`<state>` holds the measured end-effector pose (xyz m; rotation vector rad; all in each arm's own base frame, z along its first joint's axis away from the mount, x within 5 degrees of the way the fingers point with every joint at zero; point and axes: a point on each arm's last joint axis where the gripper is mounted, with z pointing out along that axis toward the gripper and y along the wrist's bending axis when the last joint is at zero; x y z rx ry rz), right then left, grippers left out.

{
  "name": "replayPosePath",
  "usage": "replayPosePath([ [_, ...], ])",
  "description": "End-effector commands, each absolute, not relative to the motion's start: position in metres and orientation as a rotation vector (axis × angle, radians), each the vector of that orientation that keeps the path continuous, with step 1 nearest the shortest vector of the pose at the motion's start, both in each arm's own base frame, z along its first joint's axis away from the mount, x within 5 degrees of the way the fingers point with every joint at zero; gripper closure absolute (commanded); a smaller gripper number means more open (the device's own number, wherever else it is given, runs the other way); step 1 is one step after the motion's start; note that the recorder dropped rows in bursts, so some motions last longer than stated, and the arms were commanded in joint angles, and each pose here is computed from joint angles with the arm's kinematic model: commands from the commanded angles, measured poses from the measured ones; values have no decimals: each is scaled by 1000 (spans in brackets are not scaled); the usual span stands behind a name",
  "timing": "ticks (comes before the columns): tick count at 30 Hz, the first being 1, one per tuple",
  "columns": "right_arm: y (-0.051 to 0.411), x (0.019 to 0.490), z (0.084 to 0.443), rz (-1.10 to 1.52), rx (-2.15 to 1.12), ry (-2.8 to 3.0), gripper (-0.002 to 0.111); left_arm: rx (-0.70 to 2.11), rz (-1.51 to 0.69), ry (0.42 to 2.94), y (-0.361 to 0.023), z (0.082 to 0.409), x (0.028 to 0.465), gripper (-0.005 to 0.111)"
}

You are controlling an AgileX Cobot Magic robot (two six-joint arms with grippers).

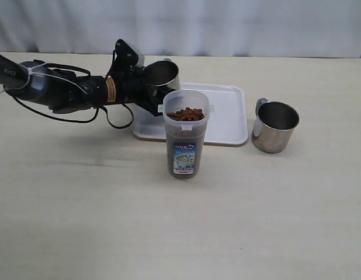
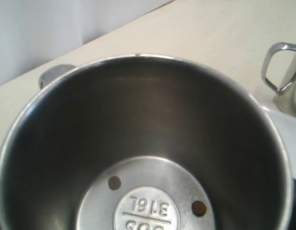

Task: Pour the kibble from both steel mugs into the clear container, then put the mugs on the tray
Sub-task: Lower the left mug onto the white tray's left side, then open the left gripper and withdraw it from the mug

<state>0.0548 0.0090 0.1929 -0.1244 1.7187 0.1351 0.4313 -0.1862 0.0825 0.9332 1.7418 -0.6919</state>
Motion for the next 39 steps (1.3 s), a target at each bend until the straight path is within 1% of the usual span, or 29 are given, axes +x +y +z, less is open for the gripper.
replayPosePath([
  [1, 9, 55, 192, 138, -128, 1718, 104, 985, -691, 1774, -197, 70, 433, 107],
  [3, 9, 55, 192, 138, -128, 1718, 104, 1033, -667, 1807, -199, 65, 433, 106],
  [5, 9, 55, 192, 138, -128, 1718, 104, 1043, -660, 1815, -199, 62, 435, 102],
  [6, 9, 55, 192, 138, -128, 1718, 104, 1038, -661, 1818, -199, 63, 435, 96],
  [8, 9, 55, 192, 138, -128, 1718, 104, 1014, -662, 1834, -199, 63, 436, 82],
  [11, 9, 55, 192, 138, -128, 1718, 104, 1004, -654, 1844, -198, 62, 437, 53],
  [12, 9, 55, 192, 138, -128, 1718, 104, 1002, -655, 1847, -198, 62, 437, 45],
  [13, 9, 55, 192, 138, -128, 1718, 104, 992, -662, 1854, -198, 62, 437, 39],
  [16, 9, 55, 192, 138, -128, 1718, 104, 930, -703, 1894, -198, 64, 437, 29],
  [18, 9, 55, 192, 138, -128, 1718, 104, 981, -678, 1887, -198, 67, 436, 27],
  [22, 9, 55, 192, 138, -128, 1718, 104, 1087, -636, 1903, -195, 78, 433, 27],
  [25, 9, 55, 192, 138, -128, 1718, 104, 1113, -596, 1930, -188, 89, 434, 27],
  [31, 9, 55, 192, 138, -128, 1718, 104, 1080, -604, 2011, -169, 106, 436, 27],
  [33, 9, 55, 192, 138, -128, 1718, 104, 1093, -615, 2028, -163, 109, 436, 27],
  [39, 9, 55, 192, 138, -128, 1718, 104, 1071, -780, 2013, -153, 116, 433, 27],
])
